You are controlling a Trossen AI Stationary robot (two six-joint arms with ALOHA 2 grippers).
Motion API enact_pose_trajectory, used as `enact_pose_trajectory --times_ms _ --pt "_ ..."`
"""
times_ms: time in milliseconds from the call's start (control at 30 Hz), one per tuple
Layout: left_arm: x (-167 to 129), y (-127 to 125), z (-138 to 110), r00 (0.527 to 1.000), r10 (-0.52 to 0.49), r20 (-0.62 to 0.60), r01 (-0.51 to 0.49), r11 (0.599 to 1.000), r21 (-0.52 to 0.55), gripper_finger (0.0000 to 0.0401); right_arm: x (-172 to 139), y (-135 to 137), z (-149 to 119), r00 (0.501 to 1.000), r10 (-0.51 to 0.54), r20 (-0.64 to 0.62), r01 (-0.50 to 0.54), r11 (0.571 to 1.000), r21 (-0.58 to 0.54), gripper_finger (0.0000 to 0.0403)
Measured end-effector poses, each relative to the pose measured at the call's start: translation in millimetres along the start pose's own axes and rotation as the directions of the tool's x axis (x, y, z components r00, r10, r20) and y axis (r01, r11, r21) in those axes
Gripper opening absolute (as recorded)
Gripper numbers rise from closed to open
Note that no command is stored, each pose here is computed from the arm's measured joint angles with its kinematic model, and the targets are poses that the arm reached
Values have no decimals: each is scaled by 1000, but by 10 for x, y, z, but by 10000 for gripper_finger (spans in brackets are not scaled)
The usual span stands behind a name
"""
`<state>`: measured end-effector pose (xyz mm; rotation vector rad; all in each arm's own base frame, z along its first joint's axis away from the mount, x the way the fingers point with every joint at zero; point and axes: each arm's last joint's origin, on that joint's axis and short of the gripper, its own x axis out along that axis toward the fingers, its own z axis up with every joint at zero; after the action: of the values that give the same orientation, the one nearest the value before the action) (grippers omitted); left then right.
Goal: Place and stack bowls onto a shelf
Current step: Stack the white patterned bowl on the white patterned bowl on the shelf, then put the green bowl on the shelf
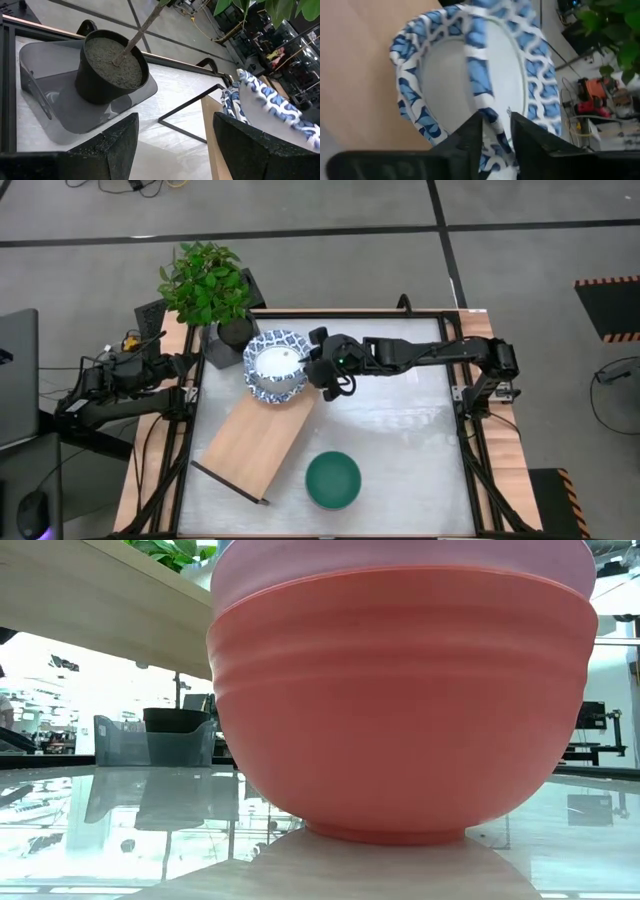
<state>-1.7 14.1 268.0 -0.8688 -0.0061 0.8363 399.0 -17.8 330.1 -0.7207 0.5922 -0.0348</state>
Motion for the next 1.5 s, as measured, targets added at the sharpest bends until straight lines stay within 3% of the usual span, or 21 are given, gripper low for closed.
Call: enact_pose_trajectory --times_ms 367,533,733,933,1033,1133,1267,1500 --pt "0 0 0 1000 0 0 0 1000 1 242 -27 26 36 1000 2 11 -2 1000 10 238" --pt "0 0 0 1000 0 0 0 1000 1 242 -65 76 83 1000 16 19 -16 1000 16 245" --pt "0 0 0 1000 0 0 0 1000 0 242 -165 76 100 999 31 10 -32 992 121 245" --pt "0 -1 -1 1000 -2 -3 2 1000 -25 242 -354 162 27 987 133 -92 -107 964 245 245" --pt "0 -2 -2 1000 -5 -7 5 1000 -26 242 -519 231 26 962 257 -95 -207 910 361 245" --pt "0 -1 -1 1000 -4 -4 3 1000 -26 242 -602 369 -38 893 428 -138 -298 792 533 245" --pt "0 -1 0 1000 -2 -2 2 1000 -30 242 -692 545 -80 798 565 -208 -287 660 694 245" --pt "0 -8 -14 999 -30 -46 28 999 -34 242 -716 985 -81 717 640 -278 -239 599 764 245"
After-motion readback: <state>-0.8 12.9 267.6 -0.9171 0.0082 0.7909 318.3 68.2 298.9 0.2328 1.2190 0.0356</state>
